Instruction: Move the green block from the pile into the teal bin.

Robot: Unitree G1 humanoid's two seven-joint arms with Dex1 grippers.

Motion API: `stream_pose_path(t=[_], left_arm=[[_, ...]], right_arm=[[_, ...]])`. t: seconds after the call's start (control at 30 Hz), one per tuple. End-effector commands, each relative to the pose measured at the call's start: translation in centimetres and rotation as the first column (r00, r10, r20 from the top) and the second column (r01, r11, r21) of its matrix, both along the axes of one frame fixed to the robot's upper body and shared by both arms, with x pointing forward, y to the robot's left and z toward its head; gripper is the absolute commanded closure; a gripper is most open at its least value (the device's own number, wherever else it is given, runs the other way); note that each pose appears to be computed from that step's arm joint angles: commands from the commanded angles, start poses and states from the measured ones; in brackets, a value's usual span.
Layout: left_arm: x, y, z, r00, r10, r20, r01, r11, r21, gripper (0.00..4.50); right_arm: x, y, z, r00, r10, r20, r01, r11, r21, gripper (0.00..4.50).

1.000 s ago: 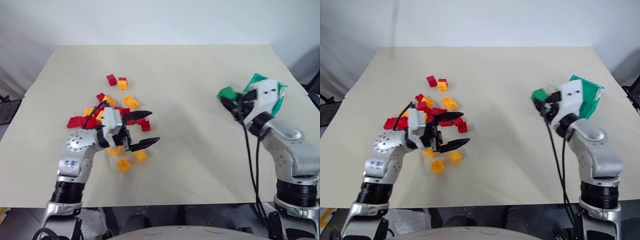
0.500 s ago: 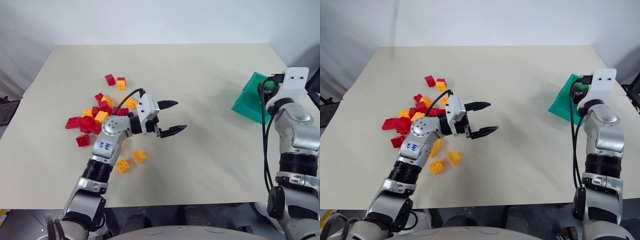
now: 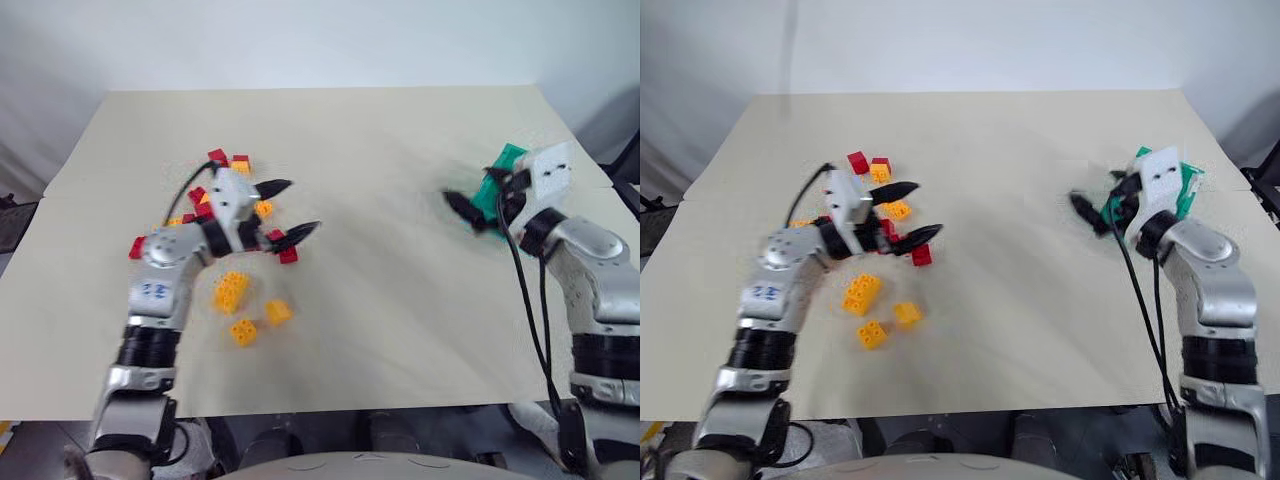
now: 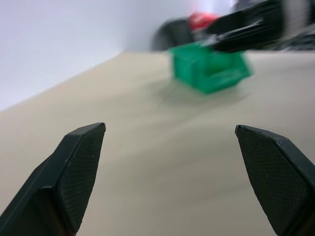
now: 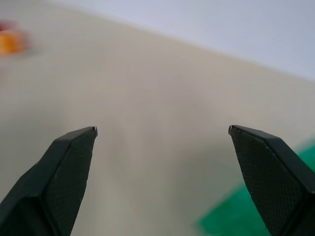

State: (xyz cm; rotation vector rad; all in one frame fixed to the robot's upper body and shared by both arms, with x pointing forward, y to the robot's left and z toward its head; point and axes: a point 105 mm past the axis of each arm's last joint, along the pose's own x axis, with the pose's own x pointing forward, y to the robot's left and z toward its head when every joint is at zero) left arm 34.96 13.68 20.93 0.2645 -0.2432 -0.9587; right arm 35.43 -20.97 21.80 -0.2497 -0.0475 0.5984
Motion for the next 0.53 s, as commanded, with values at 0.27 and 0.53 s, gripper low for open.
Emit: stream_pose_path(t=[0.27,0.53], left_arm=[[-8.5,12.1,-2.7,0.978,0.134,-0.157,-0.106,0.979,0.174,0.0],[-10.2,13.6,-2.8,0.971,0.177,-0.161,-0.155,0.978,0.141,0.0]], right_arm=[[-3.5,-1.1,-3.0,0.929,0.334,-0.16,-0.365,0.901,-0.236,0.02],[-2.2,-1.8,-3.5,0.929,0.326,-0.175,-0.363,0.897,-0.254,0.02]])
